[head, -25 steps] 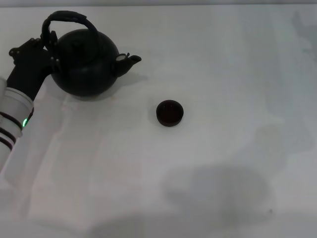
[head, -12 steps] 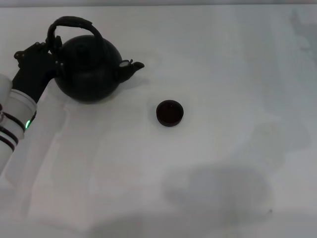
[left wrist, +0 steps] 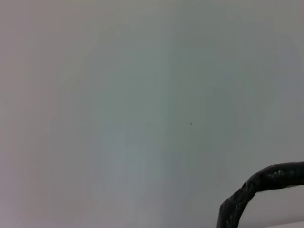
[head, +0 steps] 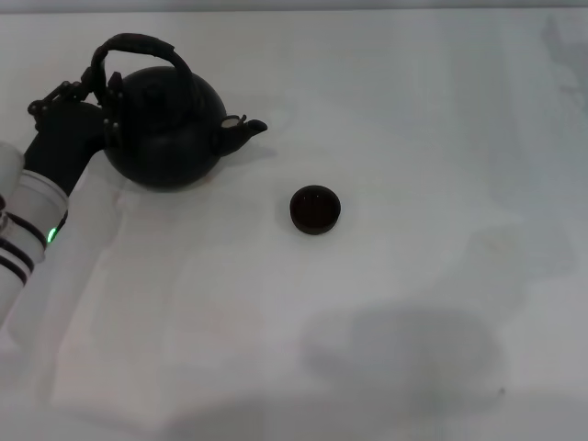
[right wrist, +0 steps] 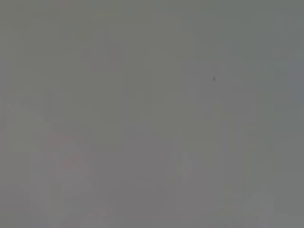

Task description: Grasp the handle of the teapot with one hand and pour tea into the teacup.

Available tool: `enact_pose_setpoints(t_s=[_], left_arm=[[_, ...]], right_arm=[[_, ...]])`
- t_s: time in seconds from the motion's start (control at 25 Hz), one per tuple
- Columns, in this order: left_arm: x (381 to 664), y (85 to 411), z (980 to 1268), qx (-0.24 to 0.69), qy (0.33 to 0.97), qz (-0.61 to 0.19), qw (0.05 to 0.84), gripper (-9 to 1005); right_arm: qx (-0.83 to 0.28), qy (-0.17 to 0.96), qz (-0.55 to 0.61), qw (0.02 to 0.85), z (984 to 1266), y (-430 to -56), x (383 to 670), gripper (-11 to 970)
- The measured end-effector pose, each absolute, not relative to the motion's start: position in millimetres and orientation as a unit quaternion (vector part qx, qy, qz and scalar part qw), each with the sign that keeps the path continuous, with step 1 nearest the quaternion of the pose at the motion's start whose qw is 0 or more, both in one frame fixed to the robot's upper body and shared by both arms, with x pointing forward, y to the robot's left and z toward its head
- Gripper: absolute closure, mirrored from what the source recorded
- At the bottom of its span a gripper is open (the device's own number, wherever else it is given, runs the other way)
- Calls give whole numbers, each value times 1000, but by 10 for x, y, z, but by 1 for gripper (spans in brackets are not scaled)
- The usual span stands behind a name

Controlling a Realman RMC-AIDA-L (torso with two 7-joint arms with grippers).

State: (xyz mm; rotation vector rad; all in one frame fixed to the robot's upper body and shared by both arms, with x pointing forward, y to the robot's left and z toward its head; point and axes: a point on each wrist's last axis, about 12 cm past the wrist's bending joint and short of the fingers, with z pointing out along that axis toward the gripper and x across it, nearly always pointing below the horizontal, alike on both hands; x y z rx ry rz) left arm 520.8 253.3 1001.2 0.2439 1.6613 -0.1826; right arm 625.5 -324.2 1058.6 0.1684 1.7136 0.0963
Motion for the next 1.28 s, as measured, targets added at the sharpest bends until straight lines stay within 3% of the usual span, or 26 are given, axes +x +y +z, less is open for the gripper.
enact_pose_setpoints(t_s=[0.56,0.76,1.0,1.28], left_arm=[[4933,2630,10009,80,710,-82,694,433],[4761,2692,10050,56,684,-81,723,201],[4687,2879,10109,14,661,-53,748,113],[4745,3171,10143,-68,653,1,755,116]], right_arm=[[73,753,42,653,10609,-3248,6274,130],[72,757,36,648,10542,-3300,6191,130],[68,744,39,664,10494,-3366,6042,130],[63,756,44,650,10343,-3364,5874,130]])
